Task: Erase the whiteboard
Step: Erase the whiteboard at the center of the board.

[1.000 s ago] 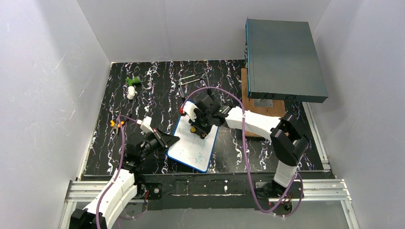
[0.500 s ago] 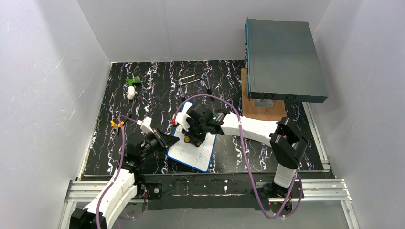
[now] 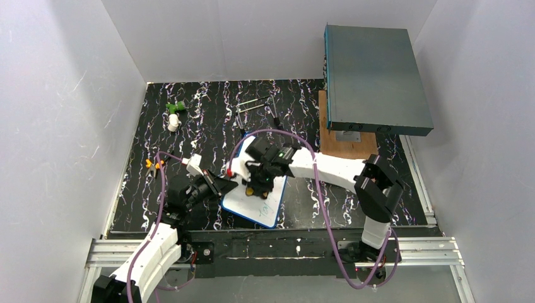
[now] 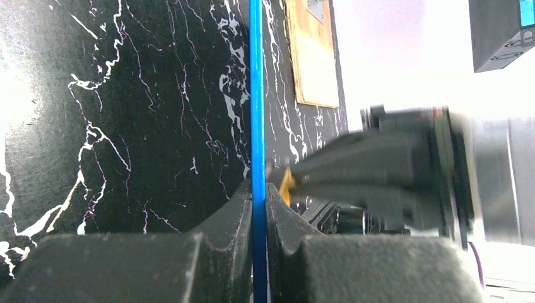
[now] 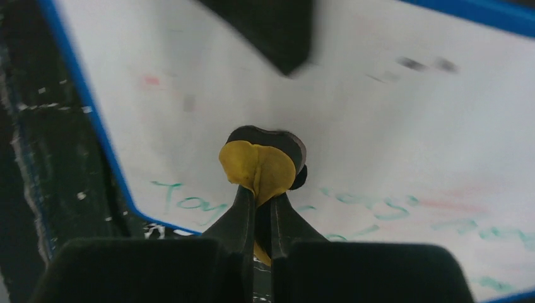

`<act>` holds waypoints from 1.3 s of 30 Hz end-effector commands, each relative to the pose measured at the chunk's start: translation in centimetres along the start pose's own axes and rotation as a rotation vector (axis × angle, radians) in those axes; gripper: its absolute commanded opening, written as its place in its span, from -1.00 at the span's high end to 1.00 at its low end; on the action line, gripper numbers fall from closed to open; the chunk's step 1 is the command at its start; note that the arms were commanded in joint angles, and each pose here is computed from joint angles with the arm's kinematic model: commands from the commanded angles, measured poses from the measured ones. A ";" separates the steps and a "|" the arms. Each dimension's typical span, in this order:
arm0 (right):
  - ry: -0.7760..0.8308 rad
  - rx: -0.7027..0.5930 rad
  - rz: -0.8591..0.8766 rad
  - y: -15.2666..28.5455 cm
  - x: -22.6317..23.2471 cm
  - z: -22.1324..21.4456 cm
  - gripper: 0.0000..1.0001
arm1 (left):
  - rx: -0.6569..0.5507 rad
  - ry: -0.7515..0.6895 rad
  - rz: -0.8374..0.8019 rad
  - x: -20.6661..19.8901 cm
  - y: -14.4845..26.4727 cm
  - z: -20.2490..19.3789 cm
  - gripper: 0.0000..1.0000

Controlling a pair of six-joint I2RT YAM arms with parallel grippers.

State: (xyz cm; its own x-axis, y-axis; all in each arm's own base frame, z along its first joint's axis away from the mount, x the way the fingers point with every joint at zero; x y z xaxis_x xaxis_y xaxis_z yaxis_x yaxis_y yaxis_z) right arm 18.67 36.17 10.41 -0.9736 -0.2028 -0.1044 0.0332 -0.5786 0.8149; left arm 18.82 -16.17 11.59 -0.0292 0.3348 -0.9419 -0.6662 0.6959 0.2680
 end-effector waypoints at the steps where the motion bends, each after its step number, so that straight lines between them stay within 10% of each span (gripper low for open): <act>1: 0.183 0.009 0.239 -1.4 6.1 1.3 0.97 | 0.024 -0.089 -0.144 -4.1 0.4 0.2 1.00; 39: -0.050 0.097 -0.069 -0.1 -2.3 -4.2 0.97 | 0.031 -0.105 -0.162 -4.9 1.1 -0.1 1.00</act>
State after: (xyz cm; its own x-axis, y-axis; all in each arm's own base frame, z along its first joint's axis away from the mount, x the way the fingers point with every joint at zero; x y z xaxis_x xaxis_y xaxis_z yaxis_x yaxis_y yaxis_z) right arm 19.54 34.12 9.10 -0.9818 -0.1802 -0.0601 0.0476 -0.5398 0.8404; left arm 18.43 -15.94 11.90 -0.0085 0.3480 -0.9375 -0.6719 0.6924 0.2631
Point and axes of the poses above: each gripper's point midway between its finger pads, its own y axis back along the fingers, its own x axis along the line the jaws close on, z = x × y, the point moved 2 cm from there along y, back along the fingers, and after that the axes turned 15 degrees about y, right-handed, at the moved point
